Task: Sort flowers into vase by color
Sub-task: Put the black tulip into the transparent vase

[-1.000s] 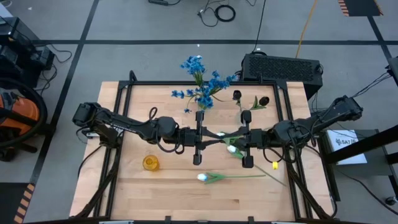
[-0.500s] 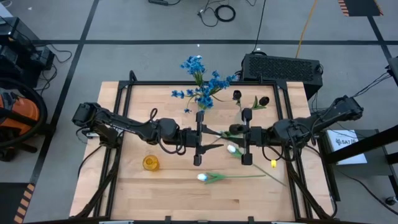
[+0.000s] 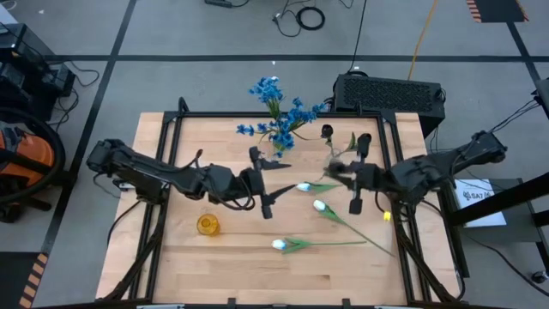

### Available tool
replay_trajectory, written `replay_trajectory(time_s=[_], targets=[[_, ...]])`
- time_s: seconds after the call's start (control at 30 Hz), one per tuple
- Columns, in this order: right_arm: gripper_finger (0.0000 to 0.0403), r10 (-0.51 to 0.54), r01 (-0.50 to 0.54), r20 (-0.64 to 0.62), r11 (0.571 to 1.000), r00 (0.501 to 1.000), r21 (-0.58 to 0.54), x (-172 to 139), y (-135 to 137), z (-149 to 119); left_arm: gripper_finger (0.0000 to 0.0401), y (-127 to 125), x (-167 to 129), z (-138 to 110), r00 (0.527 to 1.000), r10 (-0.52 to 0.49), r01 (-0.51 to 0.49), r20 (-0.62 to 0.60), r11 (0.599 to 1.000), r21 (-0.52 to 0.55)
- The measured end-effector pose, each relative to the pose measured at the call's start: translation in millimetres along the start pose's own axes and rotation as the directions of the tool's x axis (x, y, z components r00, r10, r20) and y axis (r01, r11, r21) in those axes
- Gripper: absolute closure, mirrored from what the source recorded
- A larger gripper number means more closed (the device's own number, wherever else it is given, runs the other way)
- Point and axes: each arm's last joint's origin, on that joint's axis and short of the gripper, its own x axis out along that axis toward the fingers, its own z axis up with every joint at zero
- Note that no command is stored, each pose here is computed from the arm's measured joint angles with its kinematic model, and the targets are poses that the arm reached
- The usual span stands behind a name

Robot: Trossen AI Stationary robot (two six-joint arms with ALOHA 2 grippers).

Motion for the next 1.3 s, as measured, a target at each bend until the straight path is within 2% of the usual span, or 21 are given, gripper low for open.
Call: replay_trajectory(time_s=[0.13,0.2,0.57,0.77,1.3], targets=[[0.0400,-0.172,0.168,-0.101,0.985,0.980,-0.047,-4,-9,-10,0.0147,0,-9,3,0.999,-0.025,0.025,-0.034,1.000,-0.008],[0.0400,-0.227,0.219,-0.136,0.973,0.964,-0.069,-3,-12,-15,0.0147,-1,-10,2,0.998,-0.031,0.031,-0.047,1.000,0.000],[0.0397,-0.373,0.360,-0.227,0.928,0.900,-0.099,11,-32,-44,0.0147,-4,-11,0,0.997,-0.043,0.044,-0.070,0.999,0.014],[0.0397,-0.413,0.408,-0.232,0.910,0.880,-0.074,17,-40,-51,0.0147,-4,-11,0,0.996,-0.046,0.047,-0.074,0.999,0.017],[0.0397,-0.417,0.422,-0.230,0.906,0.879,-0.030,19,-44,-51,0.0147,-4,-11,0,0.996,-0.047,0.049,-0.071,0.999,0.016]])
